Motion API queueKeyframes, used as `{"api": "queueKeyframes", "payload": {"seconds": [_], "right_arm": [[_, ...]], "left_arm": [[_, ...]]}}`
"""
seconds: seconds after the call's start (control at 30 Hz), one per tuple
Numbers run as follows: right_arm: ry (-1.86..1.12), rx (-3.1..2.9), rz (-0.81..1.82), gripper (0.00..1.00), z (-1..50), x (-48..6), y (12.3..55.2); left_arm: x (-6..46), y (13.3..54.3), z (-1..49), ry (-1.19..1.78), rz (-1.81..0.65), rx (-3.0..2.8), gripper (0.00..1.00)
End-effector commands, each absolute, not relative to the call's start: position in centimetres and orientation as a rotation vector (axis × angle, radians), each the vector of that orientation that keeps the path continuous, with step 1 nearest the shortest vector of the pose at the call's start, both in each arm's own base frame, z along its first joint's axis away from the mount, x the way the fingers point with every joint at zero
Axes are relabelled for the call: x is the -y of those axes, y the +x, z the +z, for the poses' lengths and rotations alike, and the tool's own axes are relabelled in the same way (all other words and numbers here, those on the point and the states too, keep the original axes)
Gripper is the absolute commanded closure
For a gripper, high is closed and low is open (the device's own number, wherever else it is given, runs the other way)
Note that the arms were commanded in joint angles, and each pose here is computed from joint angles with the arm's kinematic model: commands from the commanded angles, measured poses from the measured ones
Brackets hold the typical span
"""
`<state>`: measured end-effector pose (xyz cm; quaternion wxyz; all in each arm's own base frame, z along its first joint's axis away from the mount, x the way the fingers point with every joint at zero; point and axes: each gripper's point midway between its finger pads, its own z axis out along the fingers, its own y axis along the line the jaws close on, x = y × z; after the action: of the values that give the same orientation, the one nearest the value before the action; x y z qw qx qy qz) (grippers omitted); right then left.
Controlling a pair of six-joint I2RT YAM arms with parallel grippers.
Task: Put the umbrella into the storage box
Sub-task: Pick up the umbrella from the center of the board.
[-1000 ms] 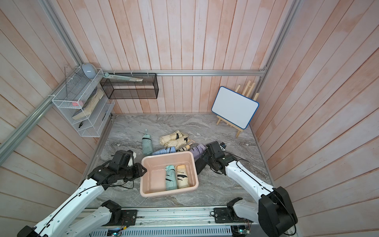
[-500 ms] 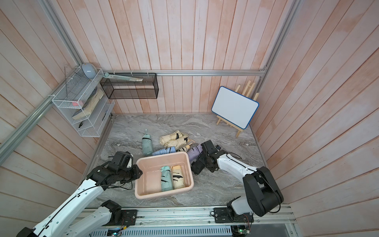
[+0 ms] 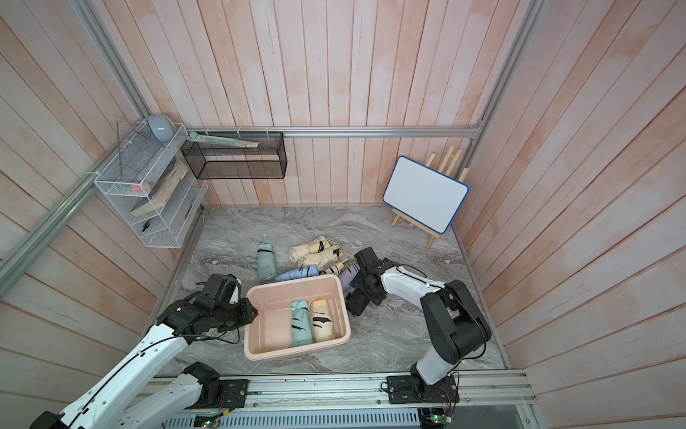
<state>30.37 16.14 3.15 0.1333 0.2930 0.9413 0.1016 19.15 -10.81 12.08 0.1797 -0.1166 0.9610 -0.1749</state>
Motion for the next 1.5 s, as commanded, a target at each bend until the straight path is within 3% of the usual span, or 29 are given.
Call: {"api": "queueKeyframes", "payload": {"seconds": [0.0,0.33,0.67,1.23,1.47], "right_arm": [[0.850,-2.771,0.169,0.27,2.5,-15.4,29.8],[0.841,-2.817,0.117,0.34,0.9,-15.9,29.4],[0.842,-2.761,0.146,0.56,2.9,-15.1,28.7],[0.868,-2.515,0.305,0.68,12.4,-11.1,25.2],[0.748,-2.421,0.442,0.71,18.4,-11.1,24.8]], "left_arm": [[10.0,19.4,12.3,-0.342,-0.442,-2.707,0.69],[10.3,19.7,12.3,-0.342,-0.459,-2.702,0.69],[10.7,19.7,12.2,-0.339,-0.495,-2.700,0.69],[12.2,20.8,13.0,-0.325,-0.595,-2.653,0.69],[12.9,21.4,13.3,-0.290,-0.623,-2.641,0.75]]}}
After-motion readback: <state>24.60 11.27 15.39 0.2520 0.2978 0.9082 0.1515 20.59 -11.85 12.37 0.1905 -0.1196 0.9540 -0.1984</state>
